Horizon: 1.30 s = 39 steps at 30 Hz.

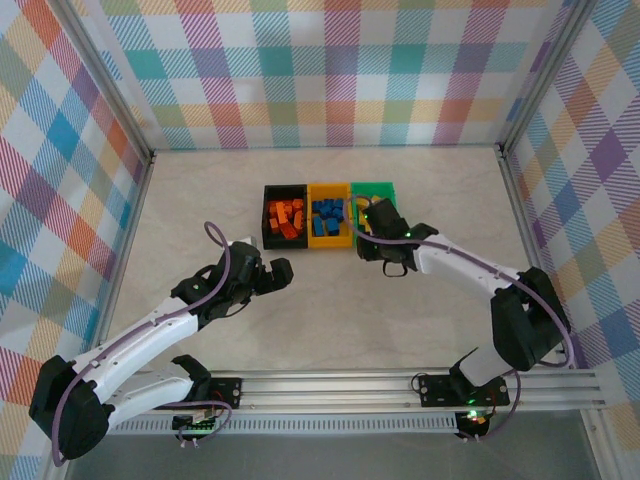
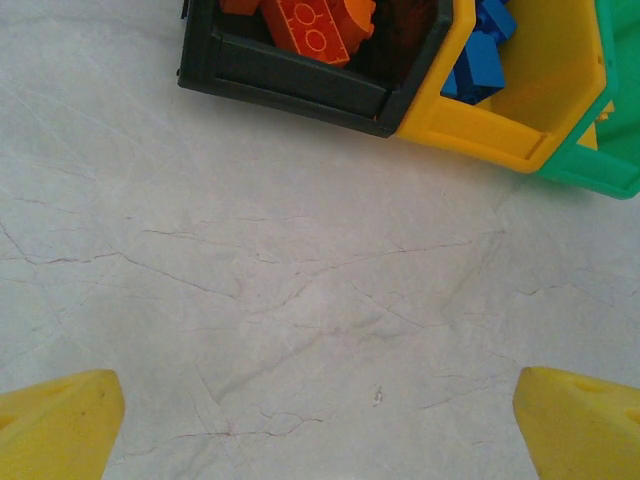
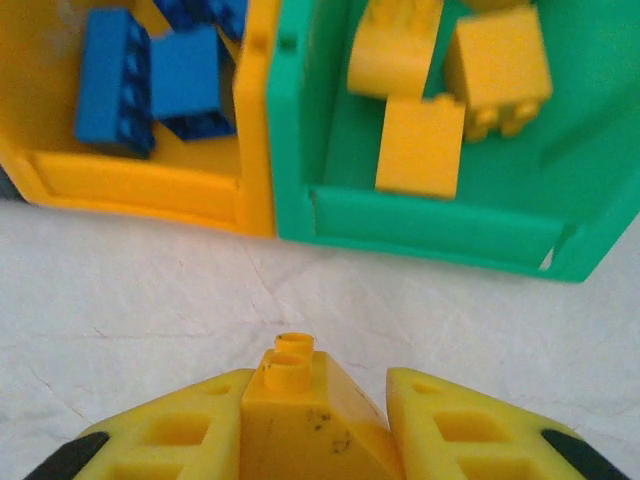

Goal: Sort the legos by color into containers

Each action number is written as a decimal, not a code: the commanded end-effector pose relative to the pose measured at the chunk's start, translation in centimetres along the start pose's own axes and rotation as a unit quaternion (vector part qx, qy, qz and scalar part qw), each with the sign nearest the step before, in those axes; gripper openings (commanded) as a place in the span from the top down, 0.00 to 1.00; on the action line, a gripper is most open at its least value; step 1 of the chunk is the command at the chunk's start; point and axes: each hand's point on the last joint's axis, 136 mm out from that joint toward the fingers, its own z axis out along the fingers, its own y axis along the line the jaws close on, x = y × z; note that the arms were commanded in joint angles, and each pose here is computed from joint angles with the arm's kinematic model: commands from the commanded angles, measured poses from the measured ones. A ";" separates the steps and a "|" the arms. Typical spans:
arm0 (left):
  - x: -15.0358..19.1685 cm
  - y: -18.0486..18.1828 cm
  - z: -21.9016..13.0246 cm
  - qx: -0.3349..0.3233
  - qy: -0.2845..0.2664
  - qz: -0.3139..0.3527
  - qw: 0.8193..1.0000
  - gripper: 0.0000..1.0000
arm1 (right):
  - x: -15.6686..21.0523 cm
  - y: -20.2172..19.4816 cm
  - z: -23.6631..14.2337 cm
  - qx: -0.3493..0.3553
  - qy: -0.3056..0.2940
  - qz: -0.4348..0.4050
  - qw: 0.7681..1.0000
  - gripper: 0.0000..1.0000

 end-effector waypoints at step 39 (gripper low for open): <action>-16.3 9.3 1.3 -0.184 -0.210 0.031 0.960 0.00 | -2.6 -7.3 -6.4 0.028 -0.191 0.097 0.976 0.00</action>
